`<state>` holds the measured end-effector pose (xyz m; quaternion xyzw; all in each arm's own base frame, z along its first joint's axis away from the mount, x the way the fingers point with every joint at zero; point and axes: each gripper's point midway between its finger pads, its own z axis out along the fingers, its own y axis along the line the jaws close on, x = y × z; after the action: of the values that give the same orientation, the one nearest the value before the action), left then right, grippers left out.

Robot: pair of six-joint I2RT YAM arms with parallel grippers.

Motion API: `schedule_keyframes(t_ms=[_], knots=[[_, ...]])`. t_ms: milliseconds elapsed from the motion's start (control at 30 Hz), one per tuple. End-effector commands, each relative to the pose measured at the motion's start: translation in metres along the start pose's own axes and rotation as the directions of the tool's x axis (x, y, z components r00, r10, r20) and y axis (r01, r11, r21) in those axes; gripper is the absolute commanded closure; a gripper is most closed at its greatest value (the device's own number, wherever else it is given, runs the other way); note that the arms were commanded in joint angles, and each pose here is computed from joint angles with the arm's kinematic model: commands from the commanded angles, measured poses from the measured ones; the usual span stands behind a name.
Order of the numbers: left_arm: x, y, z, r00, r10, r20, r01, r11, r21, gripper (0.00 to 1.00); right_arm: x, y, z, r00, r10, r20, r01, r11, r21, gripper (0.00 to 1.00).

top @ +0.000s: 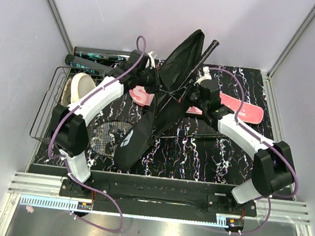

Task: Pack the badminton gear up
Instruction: Place the racket in the racket bag.

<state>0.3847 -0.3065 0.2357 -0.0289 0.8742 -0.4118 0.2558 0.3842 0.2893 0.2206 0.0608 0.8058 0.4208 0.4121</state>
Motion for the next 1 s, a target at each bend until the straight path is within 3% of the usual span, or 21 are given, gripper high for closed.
schedule_keyframes(t_ms=[0, 67, 200, 300, 367, 433, 533, 600, 733, 800, 867, 933, 967], knots=[[-0.056, -0.054, -0.009, 0.983, 0.033, 0.179, -0.053, 0.993, 0.109, 1.00, 0.057, -0.002, 0.001, 0.967, -0.162, -0.196, 0.168, 0.986, 0.018, 1.00], [-0.061, -0.059, -0.010, 0.981, 0.058, 0.186, -0.079, 0.991, 0.109, 1.00, 0.054, -0.011, 0.008, 0.939, -0.270, -0.211, 0.298, 0.948, 0.111, 1.00], [-0.054, -0.041, -0.002, 0.986, 0.113, 0.122, -0.117, 0.993, 0.024, 1.00, 0.045, -0.021, -0.008, 0.931, -0.318, -0.182, 0.348, 0.921, 0.172, 1.00], [-0.050, -0.039, -0.006, 0.976, 0.184, 0.118, -0.189, 0.982, 0.030, 1.00, 0.029, -0.006, -0.016, 0.940, -0.295, -0.173, 0.316, 0.942, 0.116, 1.00], [-0.039, -0.046, -0.011, 0.972, 0.213, 0.099, -0.223, 0.970, 0.095, 1.00, 0.042, 0.009, -0.006, 0.943, -0.178, -0.283, 0.192, 0.981, 0.023, 1.00], [-0.035, -0.051, -0.009, 0.968, 0.224, 0.113, -0.239, 0.959, 0.155, 1.00, 0.067, 0.001, 0.002, 0.898, -0.097, -0.429, 0.144, 0.987, 0.078, 0.98], [-0.030, -0.052, -0.008, 0.971, 0.218, 0.101, -0.233, 0.956, 0.176, 1.00, 0.071, -0.019, 0.011, 0.907, -0.001, -0.421, 0.085, 0.980, 0.181, 1.00], [-0.024, -0.038, 0.004, 0.978, 0.206, 0.042, -0.210, 0.966, 0.151, 1.00, 0.092, -0.047, 0.015, 0.860, 0.023, -0.509, 0.128, 0.957, 0.260, 1.00], [-0.025, -0.022, 0.030, 0.980, 0.186, -0.073, -0.176, 0.976, 0.129, 1.00, 0.096, -0.064, 0.032, 0.804, -0.049, -0.593, 0.243, 0.937, 0.252, 0.95], [-0.017, -0.008, 0.045, 0.980, 0.154, -0.127, -0.138, 0.983, 0.124, 1.00, 0.102, -0.074, 0.036, 0.775, -0.066, -0.628, 0.282, 0.926, 0.251, 0.92], [-0.011, 0.002, 0.055, 0.976, 0.137, -0.166, -0.116, 0.985, 0.129, 1.00, 0.107, -0.086, 0.041, 0.742, -0.092, -0.664, 0.321, 0.918, 0.231, 0.80], [-0.010, 0.014, 0.058, 0.976, 0.113, -0.185, -0.093, 0.989, 0.113, 1.00, 0.103, -0.088, 0.038, 0.746, -0.038, -0.665, 0.236, 0.948, 0.211, 0.68], [-0.009, 0.017, 0.058, 0.976, 0.111, -0.189, -0.091, 0.990, 0.111, 1.00, 0.091, -0.079, 0.046, 0.788, -0.048, -0.613, 0.187, 0.969, 0.164, 0.57]])
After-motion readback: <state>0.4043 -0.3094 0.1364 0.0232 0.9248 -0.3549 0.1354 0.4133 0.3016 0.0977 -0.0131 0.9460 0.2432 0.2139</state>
